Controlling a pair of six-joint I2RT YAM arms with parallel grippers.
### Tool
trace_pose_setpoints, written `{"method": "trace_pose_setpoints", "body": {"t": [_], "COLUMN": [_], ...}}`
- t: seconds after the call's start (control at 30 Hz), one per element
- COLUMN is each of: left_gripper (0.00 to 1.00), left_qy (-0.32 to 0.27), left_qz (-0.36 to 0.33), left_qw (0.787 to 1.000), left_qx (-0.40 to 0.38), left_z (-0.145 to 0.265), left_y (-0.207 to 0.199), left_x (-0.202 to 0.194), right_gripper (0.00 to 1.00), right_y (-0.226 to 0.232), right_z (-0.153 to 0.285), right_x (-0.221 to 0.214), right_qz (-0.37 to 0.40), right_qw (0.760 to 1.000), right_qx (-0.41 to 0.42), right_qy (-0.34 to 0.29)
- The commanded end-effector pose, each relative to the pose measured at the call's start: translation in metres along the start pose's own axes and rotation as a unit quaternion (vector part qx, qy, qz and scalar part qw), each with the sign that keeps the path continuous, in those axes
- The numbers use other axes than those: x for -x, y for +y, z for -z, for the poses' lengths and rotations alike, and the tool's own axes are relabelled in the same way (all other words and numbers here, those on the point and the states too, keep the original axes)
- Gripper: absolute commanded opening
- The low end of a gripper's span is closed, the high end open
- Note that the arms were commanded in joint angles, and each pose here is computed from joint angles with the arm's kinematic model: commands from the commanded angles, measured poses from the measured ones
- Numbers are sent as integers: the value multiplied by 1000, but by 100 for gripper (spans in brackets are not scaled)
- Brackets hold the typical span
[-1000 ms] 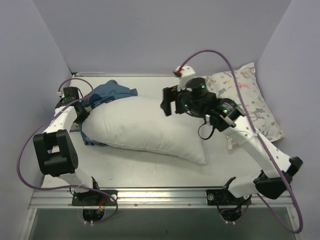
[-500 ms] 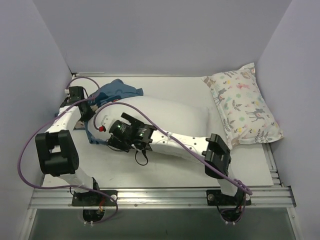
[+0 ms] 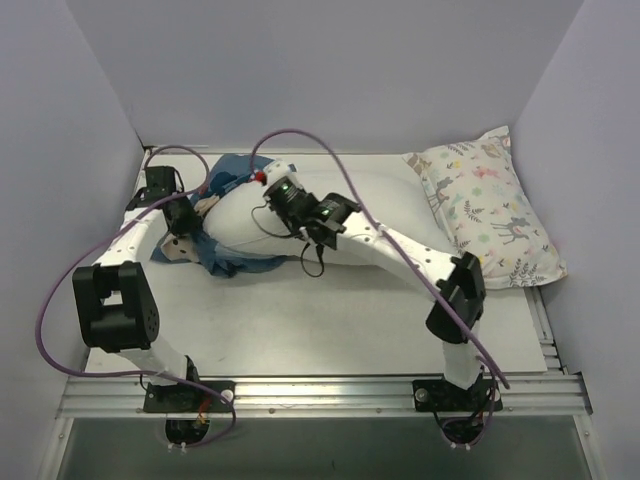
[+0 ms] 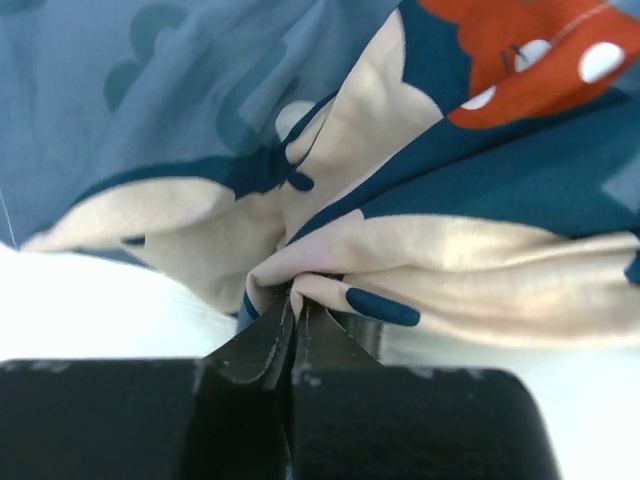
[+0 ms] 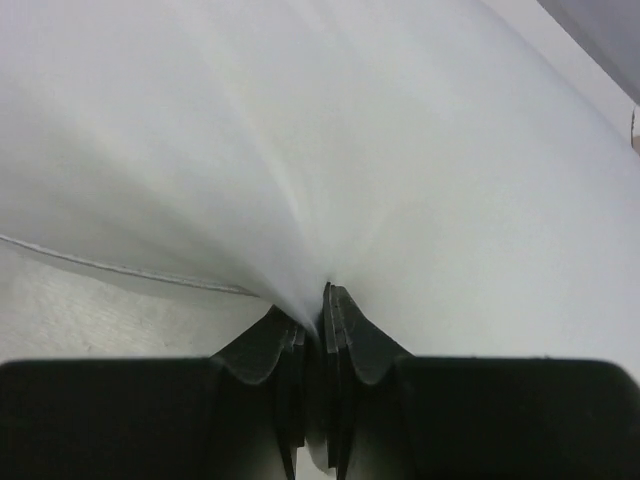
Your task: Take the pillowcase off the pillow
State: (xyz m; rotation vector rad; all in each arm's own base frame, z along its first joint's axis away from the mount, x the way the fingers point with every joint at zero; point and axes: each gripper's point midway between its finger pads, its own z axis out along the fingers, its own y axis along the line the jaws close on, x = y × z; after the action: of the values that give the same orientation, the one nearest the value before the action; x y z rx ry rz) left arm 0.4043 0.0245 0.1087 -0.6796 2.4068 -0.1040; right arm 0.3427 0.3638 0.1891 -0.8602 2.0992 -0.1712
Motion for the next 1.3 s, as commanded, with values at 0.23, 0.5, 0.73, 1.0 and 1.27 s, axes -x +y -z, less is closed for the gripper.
{"method": "trace_pose_setpoints", "body": {"t": [0.23, 0.5, 0.73, 1.0, 1.27], "left_gripper": [0, 0, 0, 0, 0], "left_qy": [-24, -50, -84, -77, -65], "left_qz": [14, 24, 37, 53, 64], "left_qw": [998, 995, 990, 990, 996], "left_qx": [63, 87, 109, 101, 17], "left_z": [-7, 5, 20, 19, 28], "left_y": [26, 37, 42, 41, 14], "left_x": [9, 27, 44, 34, 16], "right_gripper": [0, 0, 0, 0, 0], "right_y": [-155, -178, -206, -237, -217], "right_z": [103, 125, 173, 194, 144], "right_x": [13, 25, 72, 116, 123], "right_qz": [-242, -299, -356, -407, -411], "right_qw": [968, 949, 916, 874, 867], "right_qx": [-20, 10, 21, -11, -69], "right_qy": [-64, -98, -185, -266, -274]}}
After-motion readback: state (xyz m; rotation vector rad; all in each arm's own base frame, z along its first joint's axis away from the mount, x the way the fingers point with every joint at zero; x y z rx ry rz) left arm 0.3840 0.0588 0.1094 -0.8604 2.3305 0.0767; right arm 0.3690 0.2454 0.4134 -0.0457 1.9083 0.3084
